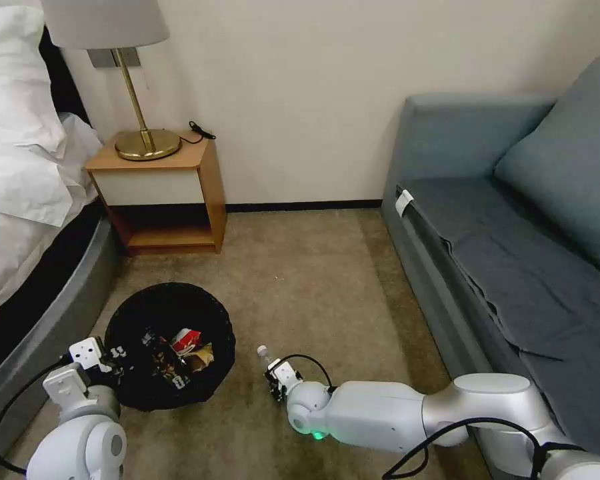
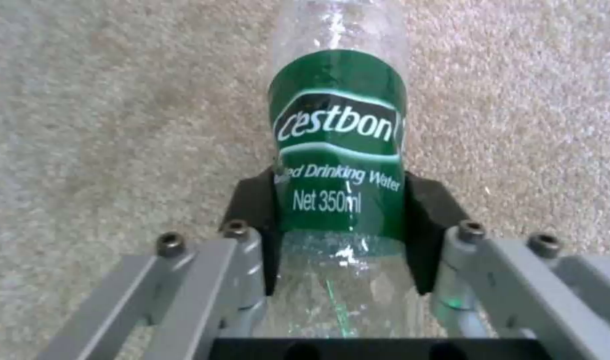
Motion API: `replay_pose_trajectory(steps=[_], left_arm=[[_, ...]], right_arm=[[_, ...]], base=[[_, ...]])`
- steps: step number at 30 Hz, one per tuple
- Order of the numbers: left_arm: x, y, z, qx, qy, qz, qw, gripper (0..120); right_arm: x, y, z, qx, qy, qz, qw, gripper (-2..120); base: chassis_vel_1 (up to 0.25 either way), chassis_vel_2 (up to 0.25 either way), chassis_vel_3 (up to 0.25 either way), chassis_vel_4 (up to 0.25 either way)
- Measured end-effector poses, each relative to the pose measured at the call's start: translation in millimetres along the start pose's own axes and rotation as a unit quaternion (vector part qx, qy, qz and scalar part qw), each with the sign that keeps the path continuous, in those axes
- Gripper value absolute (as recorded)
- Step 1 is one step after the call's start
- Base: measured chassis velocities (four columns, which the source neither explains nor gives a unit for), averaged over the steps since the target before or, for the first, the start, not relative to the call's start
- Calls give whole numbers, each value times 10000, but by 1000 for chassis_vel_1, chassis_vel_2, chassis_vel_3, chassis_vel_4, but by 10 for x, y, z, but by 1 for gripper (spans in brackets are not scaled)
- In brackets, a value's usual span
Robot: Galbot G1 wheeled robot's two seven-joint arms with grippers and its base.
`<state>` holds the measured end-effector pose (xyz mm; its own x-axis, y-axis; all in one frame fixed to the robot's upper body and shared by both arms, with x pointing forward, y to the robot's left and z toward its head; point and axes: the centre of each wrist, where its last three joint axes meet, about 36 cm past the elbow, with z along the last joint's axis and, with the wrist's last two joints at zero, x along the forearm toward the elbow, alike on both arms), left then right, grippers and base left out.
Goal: Pick up the trash bin, then pick up the garbage on the floor and place it into the trash bin.
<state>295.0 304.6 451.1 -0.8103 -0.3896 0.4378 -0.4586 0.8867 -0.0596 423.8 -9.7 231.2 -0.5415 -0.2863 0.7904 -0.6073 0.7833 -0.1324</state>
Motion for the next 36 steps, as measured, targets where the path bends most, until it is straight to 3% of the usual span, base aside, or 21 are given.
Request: replay_pose_trajectory(steps=[7, 10, 14, 18, 21, 25, 26, 28, 34, 36], left_arm=[[-2, -2, 2, -8, 14, 1, 10000, 3], [-4, -1, -2, -21, 14, 2, 10000, 3], [-22, 2, 8, -59, 50, 5, 10000, 3], [-26, -7, 9, -78, 72, 26, 9999, 3], [-28, -18, 13, -79, 96, 46, 9999, 3], [-27, -39, 29, -71, 128, 61, 9999, 3], [-27, -39, 29, -71, 128, 61, 9999, 3], [-25, -46, 38, -61, 145, 69, 9999, 3], [-24, -57, 43, -40, 159, 71, 9998, 3], [-24, -70, 44, -26, 162, 83, 9998, 3]], right_arm=[[223, -145, -176, -126, -290, 24, 9995, 19], [329, -390, -258, -176, -498, 251, 9983, 19], [593, -1151, -364, -321, -897, 980, 9906, 19], [859, -1496, -656, -506, -1431, 1256, 9804, 19], [1121, -1526, -960, -688, -1900, 1187, 9721, 19], [1746, -1028, -1380, -862, -2666, 316, 9594, 19], [1746, -1028, -1380, -862, -2666, 316, 9594, 19], [1957, -639, -1461, -878, -2845, -233, 9544, 19], [2066, 252, -1406, -603, -2803, -1204, 9504, 19], [2040, 395, -1371, -531, -2743, -1304, 9513, 19]], base=[[0, 0, 0, 0], [0, 0, 0, 0], [0, 0, 0, 0], [0, 0, 0, 0], [0, 0, 0, 0], [0, 0, 0, 0], [0, 0, 0, 0], [0, 0, 0, 0], [0, 0, 0, 0], [0, 0, 0, 0]])
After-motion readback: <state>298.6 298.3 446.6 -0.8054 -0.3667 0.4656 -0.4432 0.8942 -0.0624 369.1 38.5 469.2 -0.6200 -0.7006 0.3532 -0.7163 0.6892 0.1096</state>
